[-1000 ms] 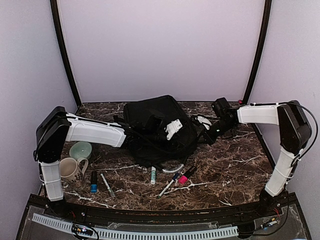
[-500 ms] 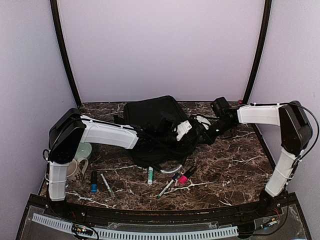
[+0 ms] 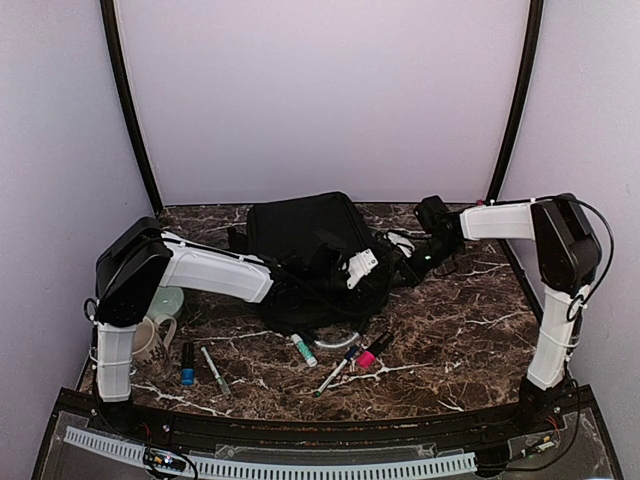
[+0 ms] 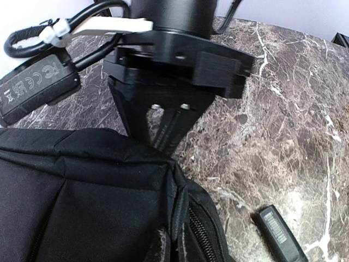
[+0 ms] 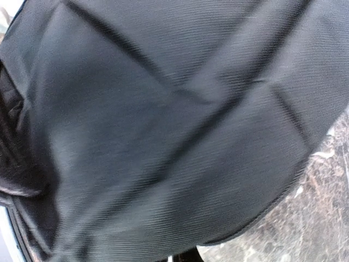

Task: Pack the student bag
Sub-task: Zip the student bag at the center of the board.

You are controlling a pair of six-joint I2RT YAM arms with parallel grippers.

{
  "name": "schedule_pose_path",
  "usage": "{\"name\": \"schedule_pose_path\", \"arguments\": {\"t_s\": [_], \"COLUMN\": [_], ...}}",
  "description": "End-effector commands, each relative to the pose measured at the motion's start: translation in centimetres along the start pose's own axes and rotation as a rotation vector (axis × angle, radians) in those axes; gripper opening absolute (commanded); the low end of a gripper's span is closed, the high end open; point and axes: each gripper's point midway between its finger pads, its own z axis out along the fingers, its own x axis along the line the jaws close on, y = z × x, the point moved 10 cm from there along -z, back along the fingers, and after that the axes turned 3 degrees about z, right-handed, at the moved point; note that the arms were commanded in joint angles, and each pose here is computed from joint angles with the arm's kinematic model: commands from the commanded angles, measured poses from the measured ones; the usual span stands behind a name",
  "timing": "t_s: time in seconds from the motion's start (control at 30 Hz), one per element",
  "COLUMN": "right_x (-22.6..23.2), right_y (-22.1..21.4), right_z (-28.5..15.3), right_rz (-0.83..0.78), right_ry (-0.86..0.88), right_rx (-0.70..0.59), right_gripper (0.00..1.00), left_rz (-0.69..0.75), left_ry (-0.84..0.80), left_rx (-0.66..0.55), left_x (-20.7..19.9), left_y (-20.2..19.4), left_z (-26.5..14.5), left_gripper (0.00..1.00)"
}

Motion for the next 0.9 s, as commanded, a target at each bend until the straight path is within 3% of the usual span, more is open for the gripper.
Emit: {"name": "schedule_pose_path", "arguments": {"t_s": [0.0, 0.73, 0.8, 0.87], "right_x": [-1.7, -6.8, -6.9, -6.5], "right_y": [1.8, 5.6, 5.5, 5.5], "right_z": [-0.4, 1.7, 1.2, 0.0], "right_rz": [0.008, 0.089, 0.099, 0.100], "right_ry": [-0.031, -0.168, -0.188, -0.199], "right_rx": [-0.055, -0.060, -0.063, -0.075], "right_gripper": [0.00, 0.02, 0.14, 0.26], "left_rz": [0.017, 0.050, 0.045, 0.036], "left_ry": [-0.026, -0.037, -0.015, 0.019], "left_rx": [-0.040, -0.028, -0.029, -0.027], "left_x": [-0.1, -0.4, -0.2, 0.1], "left_y": [1.6, 1.3, 1.6, 2.2], "left_z": [-2.6, -3.5, -3.7, -4.3], "left_gripper": [0.00, 0.00, 0.10, 0.27]}}
